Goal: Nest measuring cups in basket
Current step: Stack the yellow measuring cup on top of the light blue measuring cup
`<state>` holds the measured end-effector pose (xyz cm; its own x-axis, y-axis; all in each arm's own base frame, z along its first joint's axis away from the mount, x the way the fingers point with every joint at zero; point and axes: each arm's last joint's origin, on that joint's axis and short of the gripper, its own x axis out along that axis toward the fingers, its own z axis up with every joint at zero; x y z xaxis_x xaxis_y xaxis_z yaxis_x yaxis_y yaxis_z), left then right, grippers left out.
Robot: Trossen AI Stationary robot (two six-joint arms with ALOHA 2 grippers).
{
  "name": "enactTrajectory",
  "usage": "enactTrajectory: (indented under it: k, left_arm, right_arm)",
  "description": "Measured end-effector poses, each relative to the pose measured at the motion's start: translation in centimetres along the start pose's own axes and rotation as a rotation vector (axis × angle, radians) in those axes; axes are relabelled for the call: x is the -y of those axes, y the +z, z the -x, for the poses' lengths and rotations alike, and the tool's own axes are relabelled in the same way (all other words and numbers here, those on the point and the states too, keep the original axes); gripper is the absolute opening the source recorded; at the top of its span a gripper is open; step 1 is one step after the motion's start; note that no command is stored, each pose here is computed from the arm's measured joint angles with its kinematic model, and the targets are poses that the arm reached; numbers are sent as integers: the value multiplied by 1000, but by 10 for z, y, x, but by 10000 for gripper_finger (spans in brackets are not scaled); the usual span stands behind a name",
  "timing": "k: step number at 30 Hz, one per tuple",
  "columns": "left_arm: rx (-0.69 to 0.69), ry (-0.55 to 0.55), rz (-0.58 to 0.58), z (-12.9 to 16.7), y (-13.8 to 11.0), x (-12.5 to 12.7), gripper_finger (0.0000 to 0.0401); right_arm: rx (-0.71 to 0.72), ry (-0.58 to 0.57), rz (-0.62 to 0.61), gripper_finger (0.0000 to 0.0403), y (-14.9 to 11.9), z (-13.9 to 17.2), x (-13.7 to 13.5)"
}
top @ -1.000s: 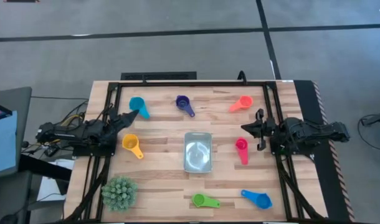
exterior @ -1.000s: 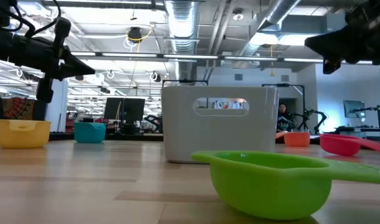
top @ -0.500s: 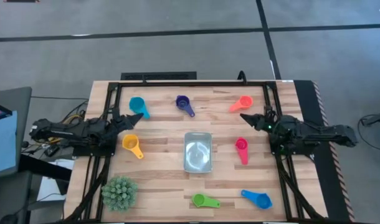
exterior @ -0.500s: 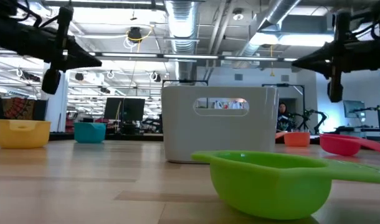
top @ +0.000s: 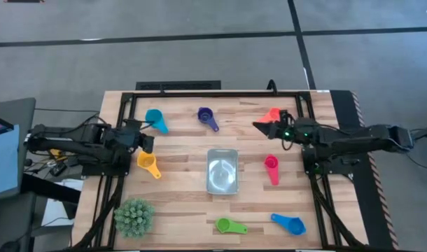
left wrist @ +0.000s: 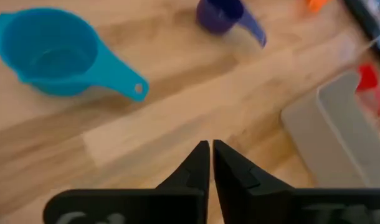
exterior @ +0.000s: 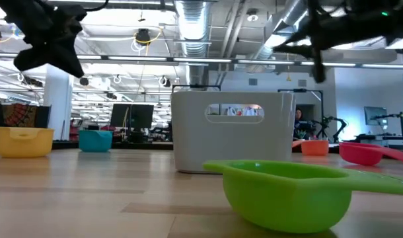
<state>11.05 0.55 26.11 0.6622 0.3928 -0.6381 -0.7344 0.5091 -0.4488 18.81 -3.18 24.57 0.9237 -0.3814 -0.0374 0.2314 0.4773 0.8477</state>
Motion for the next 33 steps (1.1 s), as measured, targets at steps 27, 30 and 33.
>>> enactTrajectory:
  k: [27, 30, 33]
  left_arm:
    - [-620, 202, -80, -9, -20, 2, 145]
    - [-567, 181, -78, 3, -12, 3, 145]
    - [-551, 197, -89, 13, -8, -3, 145]
  right_arm:
    - [-323, -180, 367, 128, -51, -220, -63]
    - [-361, -150, 344, 152, -61, -243, -61]
    - [-400, -135, 334, 176, -74, -264, -56]
